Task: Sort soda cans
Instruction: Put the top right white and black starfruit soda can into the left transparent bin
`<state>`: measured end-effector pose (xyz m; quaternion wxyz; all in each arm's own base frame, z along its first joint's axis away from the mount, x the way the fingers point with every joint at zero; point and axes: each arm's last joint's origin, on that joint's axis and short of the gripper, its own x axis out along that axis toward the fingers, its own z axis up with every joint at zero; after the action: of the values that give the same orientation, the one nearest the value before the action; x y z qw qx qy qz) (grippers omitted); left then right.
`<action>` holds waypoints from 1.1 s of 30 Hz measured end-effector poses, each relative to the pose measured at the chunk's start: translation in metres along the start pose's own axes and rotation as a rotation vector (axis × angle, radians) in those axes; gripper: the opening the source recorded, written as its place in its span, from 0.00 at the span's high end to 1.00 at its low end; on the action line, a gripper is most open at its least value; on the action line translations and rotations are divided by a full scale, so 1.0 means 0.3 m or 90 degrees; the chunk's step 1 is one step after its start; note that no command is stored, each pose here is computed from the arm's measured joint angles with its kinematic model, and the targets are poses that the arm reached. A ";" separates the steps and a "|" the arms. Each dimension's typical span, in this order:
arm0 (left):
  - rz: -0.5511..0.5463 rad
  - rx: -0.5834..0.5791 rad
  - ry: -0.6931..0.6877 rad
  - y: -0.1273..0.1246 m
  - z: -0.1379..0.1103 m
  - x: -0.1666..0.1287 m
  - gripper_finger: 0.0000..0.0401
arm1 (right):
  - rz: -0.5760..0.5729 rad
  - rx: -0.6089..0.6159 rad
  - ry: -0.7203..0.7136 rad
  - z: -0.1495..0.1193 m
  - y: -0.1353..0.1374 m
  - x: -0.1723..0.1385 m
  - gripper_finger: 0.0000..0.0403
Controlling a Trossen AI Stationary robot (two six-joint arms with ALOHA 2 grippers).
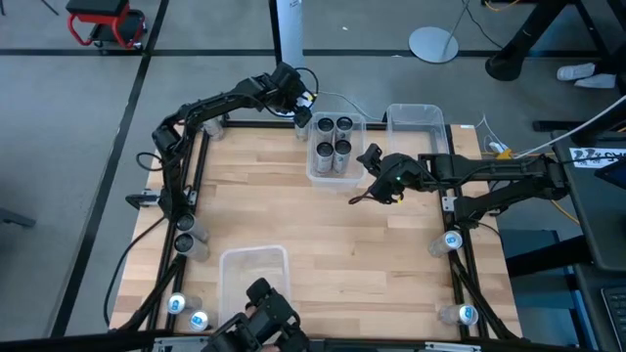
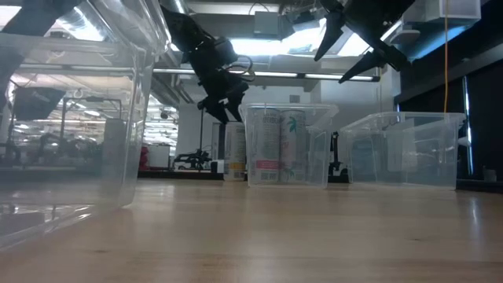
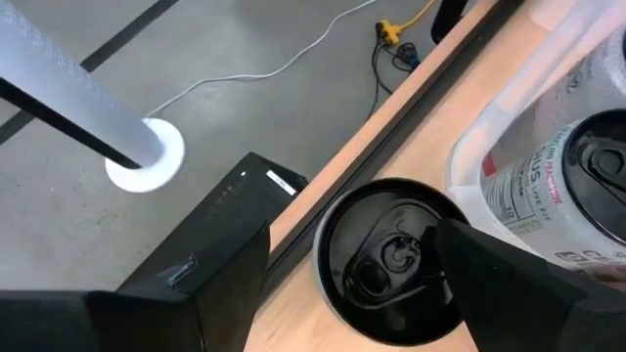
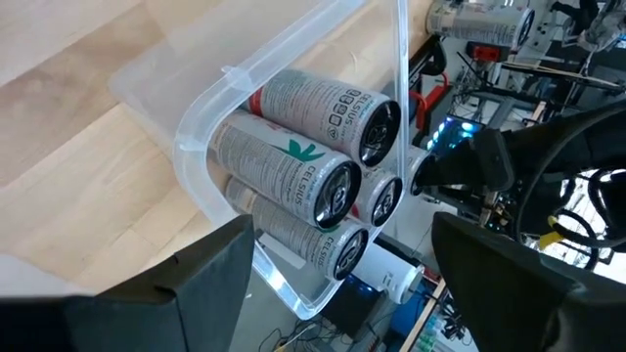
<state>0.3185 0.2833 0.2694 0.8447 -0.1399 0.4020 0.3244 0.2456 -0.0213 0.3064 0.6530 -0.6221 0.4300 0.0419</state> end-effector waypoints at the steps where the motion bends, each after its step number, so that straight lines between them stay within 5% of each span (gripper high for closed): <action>1: -0.002 0.004 0.001 -0.003 0.000 -0.001 0.29 | 0.000 0.000 0.000 0.000 0.000 0.000 0.22; 33: 0.029 0.062 0.053 -0.052 0.007 -0.058 0.29 | 0.015 0.005 0.004 -0.002 0.008 0.000 0.22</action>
<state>0.3220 0.2650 0.2839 0.8252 -0.1030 0.4553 0.3180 0.2438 -0.0214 0.3045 0.6537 -0.6143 0.4396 0.0461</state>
